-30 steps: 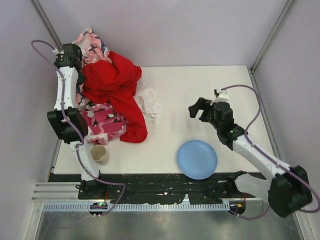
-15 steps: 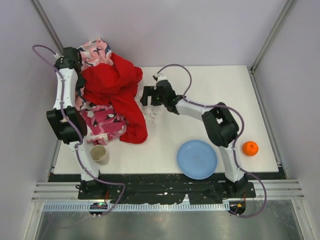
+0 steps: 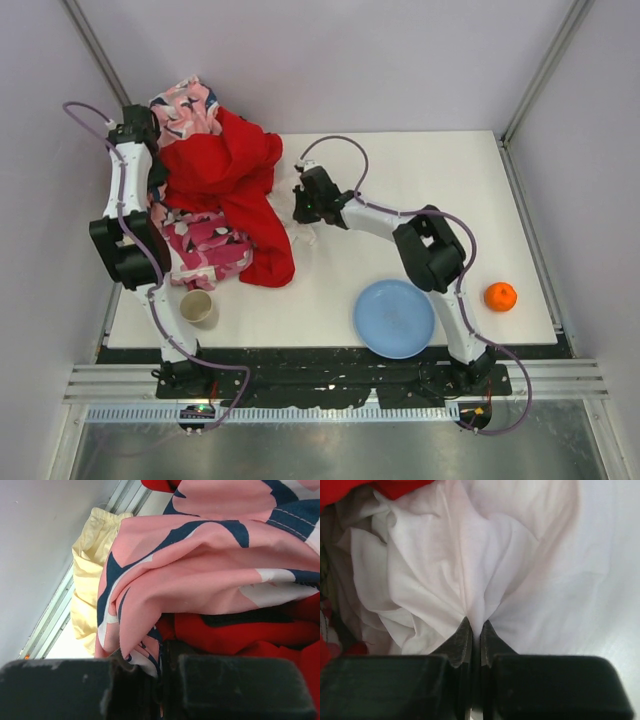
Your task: Pick out a specific cloth from the pile
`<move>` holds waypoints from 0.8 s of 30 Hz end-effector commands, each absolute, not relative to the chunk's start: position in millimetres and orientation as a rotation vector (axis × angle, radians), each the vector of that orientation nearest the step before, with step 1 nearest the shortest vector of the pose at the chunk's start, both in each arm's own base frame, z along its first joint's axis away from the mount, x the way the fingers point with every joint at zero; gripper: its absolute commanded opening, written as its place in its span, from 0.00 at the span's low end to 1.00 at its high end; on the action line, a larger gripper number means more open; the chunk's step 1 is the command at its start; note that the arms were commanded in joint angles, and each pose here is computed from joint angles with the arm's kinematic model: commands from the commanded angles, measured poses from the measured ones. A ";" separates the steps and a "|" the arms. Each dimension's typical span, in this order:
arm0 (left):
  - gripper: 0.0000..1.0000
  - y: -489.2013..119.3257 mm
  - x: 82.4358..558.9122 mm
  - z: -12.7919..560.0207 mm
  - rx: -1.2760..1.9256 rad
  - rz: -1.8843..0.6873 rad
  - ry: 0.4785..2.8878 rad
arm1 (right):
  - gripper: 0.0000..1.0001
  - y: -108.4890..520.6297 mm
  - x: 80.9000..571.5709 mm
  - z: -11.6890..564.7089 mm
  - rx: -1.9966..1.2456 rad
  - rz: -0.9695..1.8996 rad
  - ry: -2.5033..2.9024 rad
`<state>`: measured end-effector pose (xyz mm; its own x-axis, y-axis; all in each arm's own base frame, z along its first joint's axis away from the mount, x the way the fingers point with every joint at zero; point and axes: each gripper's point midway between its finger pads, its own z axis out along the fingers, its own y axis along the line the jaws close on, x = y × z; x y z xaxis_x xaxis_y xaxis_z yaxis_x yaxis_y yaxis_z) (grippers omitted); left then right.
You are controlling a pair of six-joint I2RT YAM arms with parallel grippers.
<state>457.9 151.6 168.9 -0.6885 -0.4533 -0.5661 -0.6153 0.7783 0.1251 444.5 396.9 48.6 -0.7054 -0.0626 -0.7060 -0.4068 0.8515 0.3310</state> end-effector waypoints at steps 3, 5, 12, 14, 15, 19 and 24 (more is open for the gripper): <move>0.00 161.9 446.2 184.8 -0.851 0.434 2.383 | 0.05 319.0 484.4 286.6 -0.205 0.449 1.867; 0.00 157.3 436.4 179.5 -0.868 0.422 2.405 | 0.05 285.0 485.5 343.1 -0.159 0.428 1.762; 0.00 126.7 421.9 169.5 -0.869 0.227 2.383 | 0.05 178.1 478.0 473.6 -0.051 0.294 1.538; 0.02 115.4 419.9 175.5 -0.844 0.173 2.377 | 0.05 153.9 475.3 494.4 -0.028 0.226 1.503; 0.08 111.5 417.8 175.7 -0.834 0.162 2.381 | 0.05 138.9 474.2 506.7 -0.004 0.191 1.480; 0.35 99.3 405.5 189.0 -0.790 0.139 2.364 | 0.05 103.5 479.9 515.9 0.044 0.112 1.467; 0.61 90.4 388.7 226.0 -0.780 0.095 2.296 | 0.05 84.1 495.2 489.5 0.058 0.120 1.538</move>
<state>394.6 101.2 178.8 -0.6496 -0.5063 -0.5672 -0.5816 0.8114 -0.0581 477.2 95.3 522.6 0.1164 0.1369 -0.9837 -0.0599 0.9896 0.1306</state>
